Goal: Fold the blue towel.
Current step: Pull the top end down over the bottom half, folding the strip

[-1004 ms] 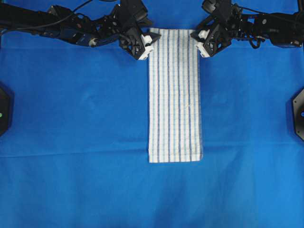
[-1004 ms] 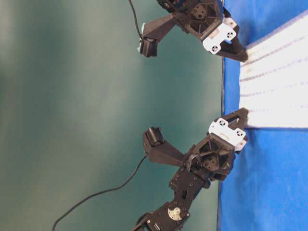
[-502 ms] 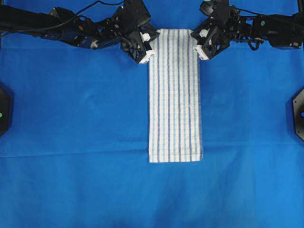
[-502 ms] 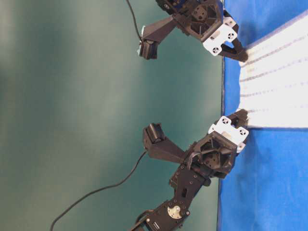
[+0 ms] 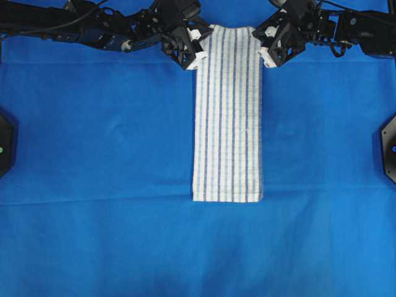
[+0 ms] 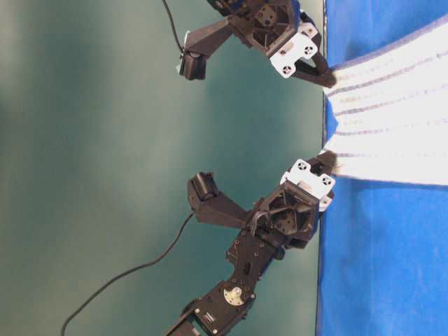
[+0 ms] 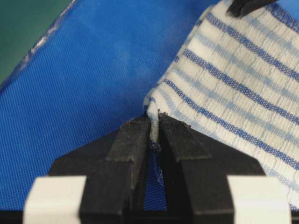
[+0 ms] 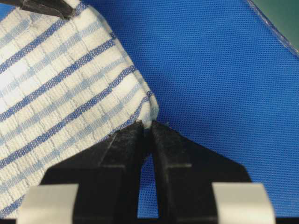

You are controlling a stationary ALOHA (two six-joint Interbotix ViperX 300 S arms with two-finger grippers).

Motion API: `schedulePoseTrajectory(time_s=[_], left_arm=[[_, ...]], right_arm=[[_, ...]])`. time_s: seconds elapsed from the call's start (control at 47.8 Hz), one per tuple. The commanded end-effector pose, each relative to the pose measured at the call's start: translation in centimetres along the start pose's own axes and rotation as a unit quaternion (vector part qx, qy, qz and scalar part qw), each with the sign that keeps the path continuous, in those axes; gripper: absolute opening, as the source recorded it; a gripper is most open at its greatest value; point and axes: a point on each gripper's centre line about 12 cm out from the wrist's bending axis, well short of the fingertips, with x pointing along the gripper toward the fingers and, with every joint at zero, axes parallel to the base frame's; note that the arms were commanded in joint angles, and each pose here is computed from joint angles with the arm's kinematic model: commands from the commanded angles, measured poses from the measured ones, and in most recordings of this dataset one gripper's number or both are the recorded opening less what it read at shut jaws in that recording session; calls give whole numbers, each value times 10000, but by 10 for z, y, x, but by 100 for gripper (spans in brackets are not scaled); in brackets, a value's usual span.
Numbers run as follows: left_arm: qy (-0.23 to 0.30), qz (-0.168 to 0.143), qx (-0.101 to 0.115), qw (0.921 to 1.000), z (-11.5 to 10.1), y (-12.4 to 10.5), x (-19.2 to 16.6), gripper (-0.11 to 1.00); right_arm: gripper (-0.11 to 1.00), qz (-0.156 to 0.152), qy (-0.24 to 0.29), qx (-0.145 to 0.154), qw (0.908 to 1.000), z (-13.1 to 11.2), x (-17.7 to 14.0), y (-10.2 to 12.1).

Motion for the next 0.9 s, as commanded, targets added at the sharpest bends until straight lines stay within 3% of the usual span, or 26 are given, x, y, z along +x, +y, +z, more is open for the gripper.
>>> schedulePoseTrajectory(time_s=[0.0, 0.251, 0.481, 0.878], left_arm=[[-285, -28, 32, 9996, 25, -3, -11, 3], [-264, -313, 208, 9989, 25, -33, -40, 3], [-218, -798, 502, 9953, 13, -80, -72, 3], [19, -1837, 1078, 9771, -21, -178, -106, 4]], right_arm=[[8, 25, -212, 12, 9998, 13, -8, 2], [8, 338, -263, -101, 9990, 3, -31, 33], [8, 920, -280, -274, 9950, -20, -66, 81], [8, 1780, 176, -636, 9818, -64, -94, 151]])
